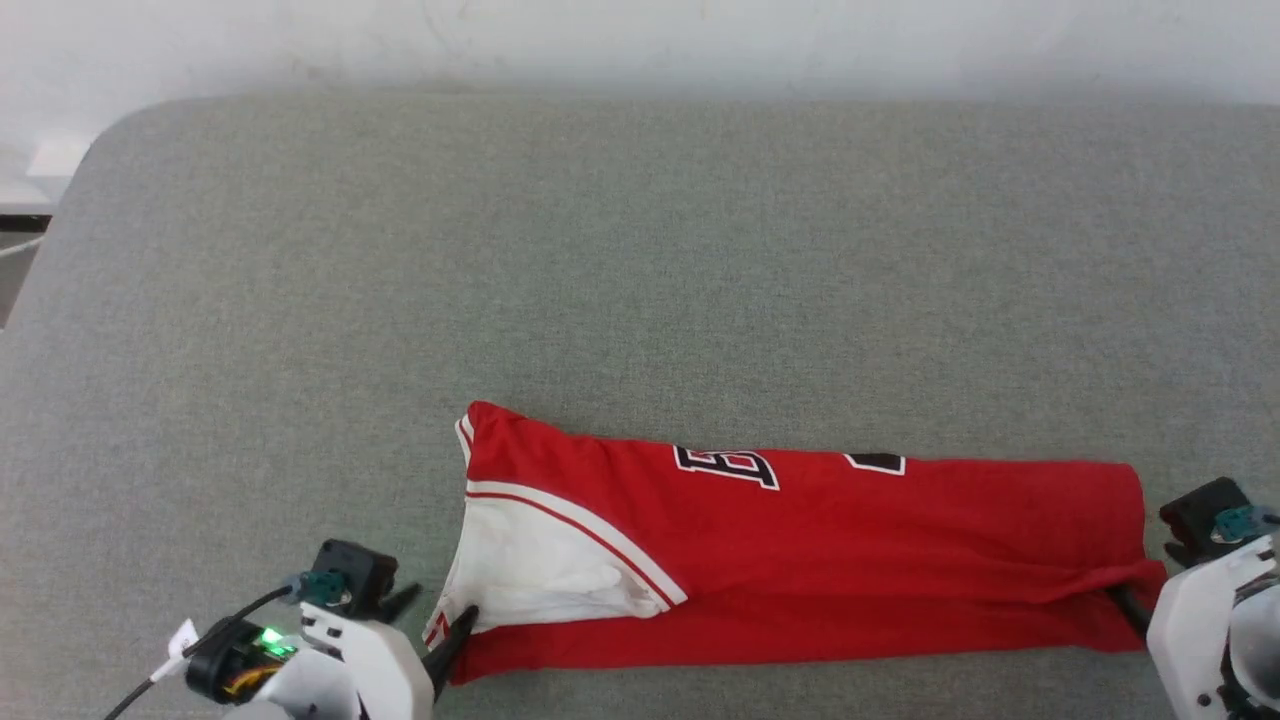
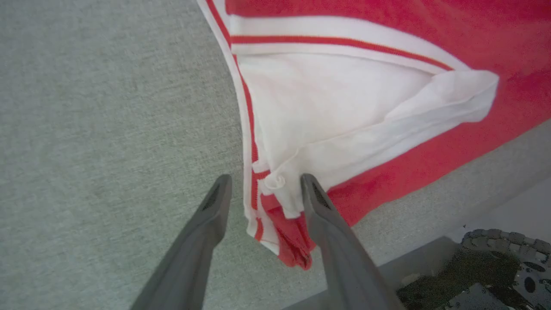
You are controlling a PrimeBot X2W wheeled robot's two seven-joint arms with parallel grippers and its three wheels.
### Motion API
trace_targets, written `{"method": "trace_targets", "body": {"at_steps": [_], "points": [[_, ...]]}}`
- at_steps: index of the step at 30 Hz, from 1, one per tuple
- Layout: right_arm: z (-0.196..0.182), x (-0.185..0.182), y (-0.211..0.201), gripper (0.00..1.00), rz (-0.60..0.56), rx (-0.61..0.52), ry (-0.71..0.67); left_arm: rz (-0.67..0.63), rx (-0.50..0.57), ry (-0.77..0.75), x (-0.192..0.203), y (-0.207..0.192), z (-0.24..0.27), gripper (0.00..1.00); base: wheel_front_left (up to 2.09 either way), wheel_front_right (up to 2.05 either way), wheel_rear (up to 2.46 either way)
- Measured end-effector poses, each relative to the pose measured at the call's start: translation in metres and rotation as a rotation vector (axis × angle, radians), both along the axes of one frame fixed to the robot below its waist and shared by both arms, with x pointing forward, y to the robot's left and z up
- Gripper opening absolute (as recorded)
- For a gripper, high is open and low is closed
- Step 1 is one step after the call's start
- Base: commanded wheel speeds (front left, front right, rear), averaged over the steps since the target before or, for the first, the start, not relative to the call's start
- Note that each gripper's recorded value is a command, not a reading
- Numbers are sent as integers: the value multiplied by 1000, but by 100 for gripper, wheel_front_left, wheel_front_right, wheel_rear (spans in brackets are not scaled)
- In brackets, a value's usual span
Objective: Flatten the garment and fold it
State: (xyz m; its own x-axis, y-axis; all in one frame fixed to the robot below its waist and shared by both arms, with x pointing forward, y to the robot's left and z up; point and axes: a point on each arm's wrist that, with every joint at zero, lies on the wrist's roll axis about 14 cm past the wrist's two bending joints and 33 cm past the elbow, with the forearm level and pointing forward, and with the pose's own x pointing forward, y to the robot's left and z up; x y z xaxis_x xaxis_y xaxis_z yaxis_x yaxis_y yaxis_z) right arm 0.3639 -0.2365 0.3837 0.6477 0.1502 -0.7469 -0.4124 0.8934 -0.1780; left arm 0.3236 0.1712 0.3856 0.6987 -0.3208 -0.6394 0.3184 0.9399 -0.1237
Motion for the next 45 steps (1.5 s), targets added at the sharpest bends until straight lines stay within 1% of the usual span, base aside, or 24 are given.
{"method": "trace_targets", "body": {"at_steps": [2,4,8,13,14,15,17,20,23,27,30,32,34,38,40,45], "points": [[9,4,-3,100,-6,4,-32,5,37,-50,6,8,5,100,0,0,0],[20,8,-2,100,-25,43,-65,31,23,-105,13,10,16,100,0,0,0],[52,19,4,100,-70,136,-158,106,-51,-257,31,8,50,100,0,0,0],[93,28,9,100,-134,251,-290,243,-169,-510,52,11,108,100,0,0,0],[97,27,10,100,-147,263,-303,270,-183,-556,54,13,118,100,0,0,0],[99,26,7,100,-173,274,-314,299,-174,-604,56,18,126,100,0,0,0],[94,20,0,100,-230,277,-306,379,-167,-698,55,30,141,100,0,0,0],[81,8,-3,100,-309,303,-285,461,-204,-766,47,33,153,100,0,0,0],[69,0,-2,100,-393,360,-263,496,-206,-805,40,34,159,100,0,0,0],[52,-5,-4,100,-473,369,-229,507,-150,-874,34,41,170,100,0,0,0],[33,-12,-5,100,-510,344,-173,521,-136,-887,30,42,170,100,0,0,0],[20,-14,-4,100,-545,355,-143,498,-107,-886,28,40,166,100,0,0,0],[10,-14,0,100,-570,374,-111,502,-107,-878,28,40,162,100,0,0,0],[-9,-12,1,100,-592,358,-63,486,-91,-873,29,38,157,100,0,0,0],[-22,-15,0,100,-623,360,-27,492,-92,-866,30,38,154,100,0,0,0],[-35,-8,10,100,-598,351,5,506,-75,-839,31,42,143,100,0,0,0]]}}
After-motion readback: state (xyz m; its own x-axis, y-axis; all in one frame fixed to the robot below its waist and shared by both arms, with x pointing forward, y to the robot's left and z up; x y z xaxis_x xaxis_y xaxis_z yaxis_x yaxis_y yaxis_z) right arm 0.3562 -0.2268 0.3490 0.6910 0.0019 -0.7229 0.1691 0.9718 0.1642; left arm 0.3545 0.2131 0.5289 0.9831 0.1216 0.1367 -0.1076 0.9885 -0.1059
